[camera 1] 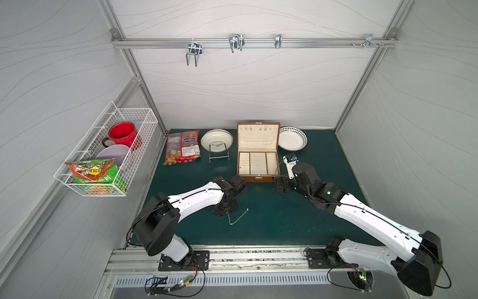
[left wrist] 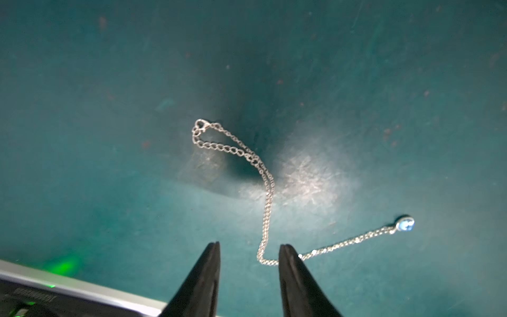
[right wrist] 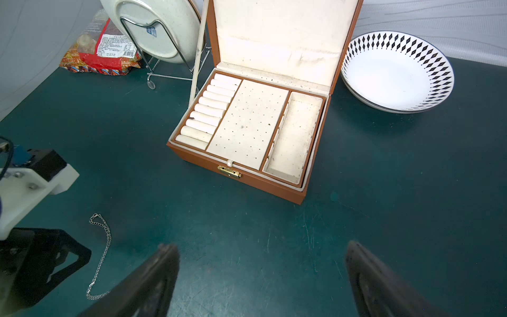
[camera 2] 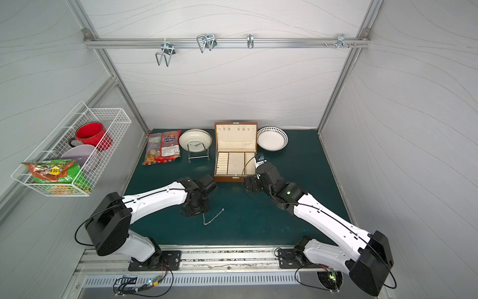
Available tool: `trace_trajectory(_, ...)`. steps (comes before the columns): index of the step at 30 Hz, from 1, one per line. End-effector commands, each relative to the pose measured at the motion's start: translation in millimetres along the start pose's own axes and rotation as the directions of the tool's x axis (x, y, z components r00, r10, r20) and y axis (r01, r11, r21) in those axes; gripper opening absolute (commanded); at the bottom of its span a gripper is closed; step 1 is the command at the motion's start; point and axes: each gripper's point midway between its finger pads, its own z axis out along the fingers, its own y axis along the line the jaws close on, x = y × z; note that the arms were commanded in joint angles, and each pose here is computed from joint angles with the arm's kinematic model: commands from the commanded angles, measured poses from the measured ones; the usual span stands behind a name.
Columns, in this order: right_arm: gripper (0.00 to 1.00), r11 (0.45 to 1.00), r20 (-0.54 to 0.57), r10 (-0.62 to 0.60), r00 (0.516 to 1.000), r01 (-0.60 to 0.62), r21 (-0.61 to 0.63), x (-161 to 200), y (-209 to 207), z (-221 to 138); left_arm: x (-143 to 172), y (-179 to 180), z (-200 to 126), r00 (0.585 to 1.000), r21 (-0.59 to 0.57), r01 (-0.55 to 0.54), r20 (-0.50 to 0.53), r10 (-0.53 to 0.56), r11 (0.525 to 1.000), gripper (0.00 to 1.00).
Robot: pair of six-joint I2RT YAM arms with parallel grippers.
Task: Put jewelry chain into jewelry box
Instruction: Pick up the necklace from the center of the board.
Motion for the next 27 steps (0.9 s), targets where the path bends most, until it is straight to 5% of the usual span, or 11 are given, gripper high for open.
trace_trajectory(1, 0.99, 1.0, 0.007, 0.013, 1.0, -0.013, -0.002, 1.0, 0.6, -3.5, -7.6, -21.2, 0.0, 1.0, 0.041, 0.02, 0.008, -0.021, 0.999, 0.38)
trace_trajectory(27, 0.99, 1.0, -0.004, 0.016, 1.0, -0.016, 0.013, 3.2, -0.8, 0.6, 17.0, 4.8, 34.3, 0.994, -0.042, 0.074, -0.079, -0.078, 0.996, 0.3)
